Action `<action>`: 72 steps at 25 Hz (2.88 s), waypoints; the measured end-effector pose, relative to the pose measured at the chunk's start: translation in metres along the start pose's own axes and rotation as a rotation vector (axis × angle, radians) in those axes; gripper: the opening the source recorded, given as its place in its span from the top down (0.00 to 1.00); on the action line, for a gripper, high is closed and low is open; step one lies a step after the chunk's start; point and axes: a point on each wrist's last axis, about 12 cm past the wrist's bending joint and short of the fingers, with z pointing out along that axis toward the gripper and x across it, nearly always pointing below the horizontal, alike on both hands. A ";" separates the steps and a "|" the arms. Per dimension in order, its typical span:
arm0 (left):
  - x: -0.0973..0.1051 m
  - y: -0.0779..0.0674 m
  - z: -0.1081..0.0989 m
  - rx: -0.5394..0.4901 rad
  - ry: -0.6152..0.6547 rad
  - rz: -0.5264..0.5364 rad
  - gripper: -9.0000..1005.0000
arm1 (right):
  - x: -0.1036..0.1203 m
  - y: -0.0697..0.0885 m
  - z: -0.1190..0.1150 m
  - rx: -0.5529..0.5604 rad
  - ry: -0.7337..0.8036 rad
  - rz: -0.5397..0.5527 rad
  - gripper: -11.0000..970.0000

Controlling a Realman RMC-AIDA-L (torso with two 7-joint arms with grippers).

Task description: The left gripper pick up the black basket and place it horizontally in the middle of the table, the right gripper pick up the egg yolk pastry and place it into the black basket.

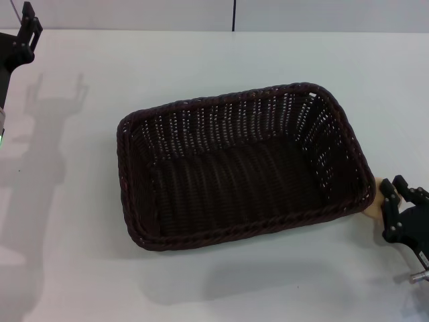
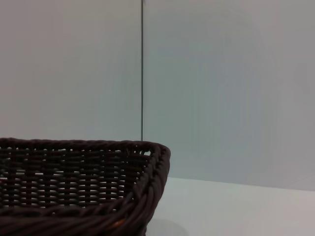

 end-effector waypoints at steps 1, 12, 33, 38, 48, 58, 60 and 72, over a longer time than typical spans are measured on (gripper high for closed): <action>0.000 0.000 0.000 0.000 0.000 0.000 0.20 | 0.000 0.000 0.000 0.001 0.000 -0.009 0.74; 0.001 0.000 -0.001 0.006 0.003 0.000 0.20 | -0.005 -0.002 -0.005 0.043 -0.052 -0.006 0.97; 0.001 0.000 0.000 0.007 0.003 -0.001 0.20 | -0.061 0.021 -0.020 -0.059 -0.556 -0.111 0.92; 0.002 0.000 0.000 0.008 0.006 0.000 0.20 | -0.069 0.025 0.006 -0.126 -0.573 -0.107 0.90; 0.002 0.000 -0.001 0.006 0.008 0.000 0.20 | -0.072 0.029 0.048 -0.250 -0.486 -0.017 0.87; 0.004 0.003 -0.006 -0.004 0.011 0.001 0.20 | -0.066 0.005 0.011 -0.042 -0.528 -0.017 0.54; 0.004 0.005 -0.010 -0.012 0.009 0.000 0.20 | -0.063 -0.007 -0.007 0.063 -0.543 -0.036 0.46; 0.009 0.012 -0.025 -0.030 0.000 0.013 0.20 | -0.042 -0.052 -0.067 0.576 -0.453 -0.018 0.20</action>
